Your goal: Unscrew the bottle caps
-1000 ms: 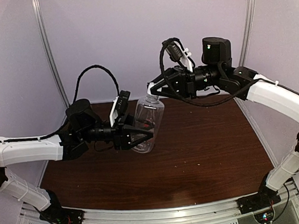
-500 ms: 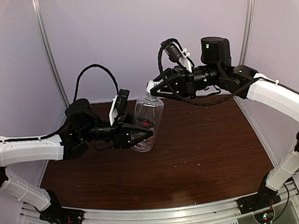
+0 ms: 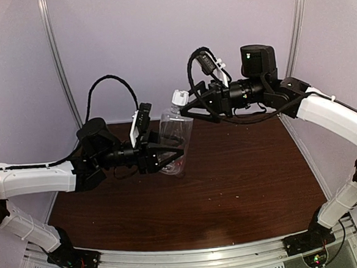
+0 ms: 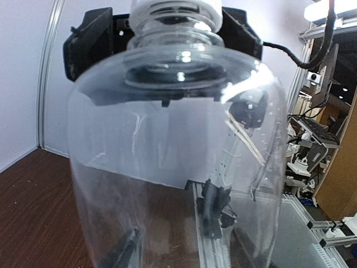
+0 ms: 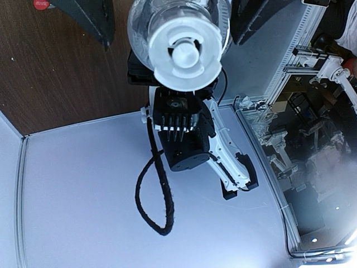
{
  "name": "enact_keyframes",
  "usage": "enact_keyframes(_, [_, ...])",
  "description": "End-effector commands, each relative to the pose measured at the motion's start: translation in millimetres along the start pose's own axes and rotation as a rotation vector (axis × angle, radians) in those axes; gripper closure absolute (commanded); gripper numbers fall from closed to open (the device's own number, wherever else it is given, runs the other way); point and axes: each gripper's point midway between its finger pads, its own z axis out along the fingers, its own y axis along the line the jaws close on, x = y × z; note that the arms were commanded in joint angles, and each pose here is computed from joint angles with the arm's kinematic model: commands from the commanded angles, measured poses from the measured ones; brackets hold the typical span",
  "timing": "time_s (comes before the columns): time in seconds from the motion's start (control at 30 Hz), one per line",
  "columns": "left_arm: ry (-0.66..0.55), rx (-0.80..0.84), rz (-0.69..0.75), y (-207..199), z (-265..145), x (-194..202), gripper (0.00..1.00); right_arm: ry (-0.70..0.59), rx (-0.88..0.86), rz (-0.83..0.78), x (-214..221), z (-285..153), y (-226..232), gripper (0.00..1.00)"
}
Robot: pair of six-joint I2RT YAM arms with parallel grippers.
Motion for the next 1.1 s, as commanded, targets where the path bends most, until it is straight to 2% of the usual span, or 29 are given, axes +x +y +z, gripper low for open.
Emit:
enact_keyframes(0.0, [-0.077, -0.074, 0.103, 14, 3, -20, 0.53, -0.043, 0.106, -0.021, -21, -18, 4, 0.23])
enact_keyframes(0.07, [-0.082, -0.116, 0.108, 25, 5, -18, 0.53, -0.061, 0.161, -0.004, -28, -23, 0, 0.14])
enact_keyframes(0.13, [-0.086, -0.133, 0.116, 31, 8, -16, 0.53, -0.084, 0.225, 0.021, -36, -28, -6, 0.10])
enact_keyframes(0.2, [-0.089, -0.150, 0.118, 37, 10, -15, 0.54, -0.120, 0.332, 0.066, -44, -35, -21, 0.10])
enact_keyframes(0.57, [-0.164, -0.247, 0.143, 64, 15, -21, 0.57, -0.177, 0.595, 0.202, -45, -46, -59, 0.11])
enact_keyframes(0.8, [-0.171, -0.248, 0.145, 70, 20, -18, 0.57, -0.143, 0.592, 0.221, -34, -38, -62, 0.13])
enact_keyframes(1.07, [-0.170, -0.246, 0.149, 69, 20, -18, 0.57, -0.107, 0.570, 0.231, -26, -27, -65, 0.25])
